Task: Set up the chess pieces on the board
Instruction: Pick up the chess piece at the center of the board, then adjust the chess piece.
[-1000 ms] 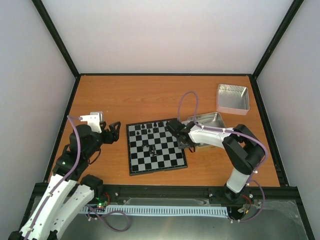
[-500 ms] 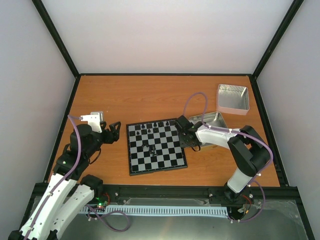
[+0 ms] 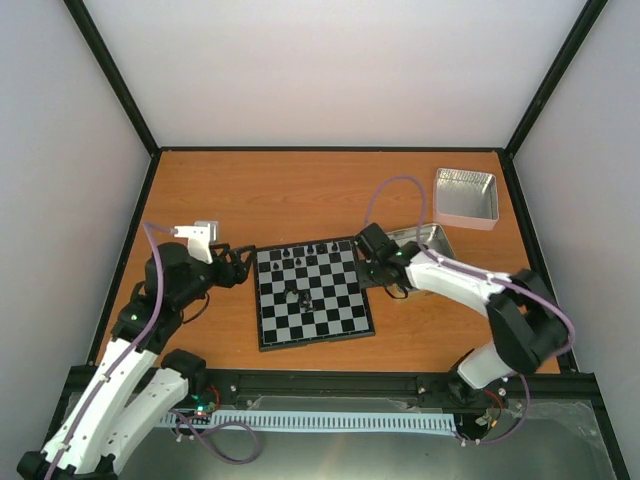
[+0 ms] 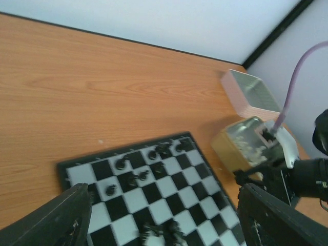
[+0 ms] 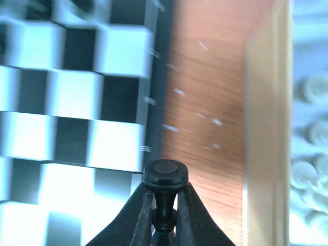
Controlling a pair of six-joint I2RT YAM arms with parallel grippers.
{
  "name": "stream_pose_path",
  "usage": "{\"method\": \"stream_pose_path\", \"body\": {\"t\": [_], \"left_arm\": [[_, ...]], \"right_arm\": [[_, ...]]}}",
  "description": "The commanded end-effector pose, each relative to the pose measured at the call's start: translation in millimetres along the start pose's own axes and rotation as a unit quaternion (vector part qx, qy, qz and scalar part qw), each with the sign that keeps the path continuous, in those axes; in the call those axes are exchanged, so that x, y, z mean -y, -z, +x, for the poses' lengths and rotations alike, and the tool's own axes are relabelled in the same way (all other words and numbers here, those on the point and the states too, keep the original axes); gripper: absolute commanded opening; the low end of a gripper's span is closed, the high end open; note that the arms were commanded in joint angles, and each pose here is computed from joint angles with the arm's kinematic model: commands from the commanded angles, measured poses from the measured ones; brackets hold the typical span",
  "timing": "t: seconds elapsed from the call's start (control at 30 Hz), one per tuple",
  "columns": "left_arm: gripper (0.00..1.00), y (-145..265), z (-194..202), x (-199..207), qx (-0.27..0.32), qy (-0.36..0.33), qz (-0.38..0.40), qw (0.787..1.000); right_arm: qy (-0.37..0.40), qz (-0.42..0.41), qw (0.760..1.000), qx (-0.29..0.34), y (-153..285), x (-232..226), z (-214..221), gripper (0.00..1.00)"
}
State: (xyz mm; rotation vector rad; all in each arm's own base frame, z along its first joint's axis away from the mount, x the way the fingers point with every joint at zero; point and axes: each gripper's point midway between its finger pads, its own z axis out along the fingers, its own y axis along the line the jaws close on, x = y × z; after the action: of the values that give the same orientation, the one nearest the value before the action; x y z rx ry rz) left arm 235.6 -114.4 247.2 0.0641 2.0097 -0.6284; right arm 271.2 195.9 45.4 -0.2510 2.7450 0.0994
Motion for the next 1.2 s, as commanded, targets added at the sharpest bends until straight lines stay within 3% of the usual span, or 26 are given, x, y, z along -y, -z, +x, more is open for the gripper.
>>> {"method": "stream_pose_path", "body": {"t": [0.0,0.2,0.3,0.37,0.53,0.7,1.03,1.17], "left_arm": [[0.79,-9,3,38,-0.031,0.060,0.111,0.992],[0.84,-12,10,90,-0.096,0.143,0.275,0.946],[0.94,-7,9,102,-0.105,0.152,0.313,0.931],[0.99,-6,9,104,-0.107,0.153,0.319,0.929],[0.96,-13,25,100,-0.151,0.187,0.309,0.920],[0.87,-19,46,99,-0.207,0.224,0.312,0.900],[0.46,-24,65,93,-0.242,0.276,0.303,0.880],[0.36,-28,68,92,-0.245,0.287,0.300,0.876]], "right_arm": [[0.058,-0.160,0.981,0.094,61,-51,-35,0.05],[0.170,-0.377,0.895,0.167,144,-125,-31,0.05],[0.223,-0.428,0.858,0.179,170,-149,-24,0.05],[0.252,-0.446,0.841,0.175,178,-162,-20,0.05],[0.299,-0.463,0.816,0.172,187,-186,-14,0.05],[0.327,-0.458,0.810,0.166,184,-200,-15,0.04],[0.342,-0.430,0.819,0.164,171,-206,-20,0.04],[0.345,-0.428,0.819,0.163,170,-208,-19,0.04]]}}
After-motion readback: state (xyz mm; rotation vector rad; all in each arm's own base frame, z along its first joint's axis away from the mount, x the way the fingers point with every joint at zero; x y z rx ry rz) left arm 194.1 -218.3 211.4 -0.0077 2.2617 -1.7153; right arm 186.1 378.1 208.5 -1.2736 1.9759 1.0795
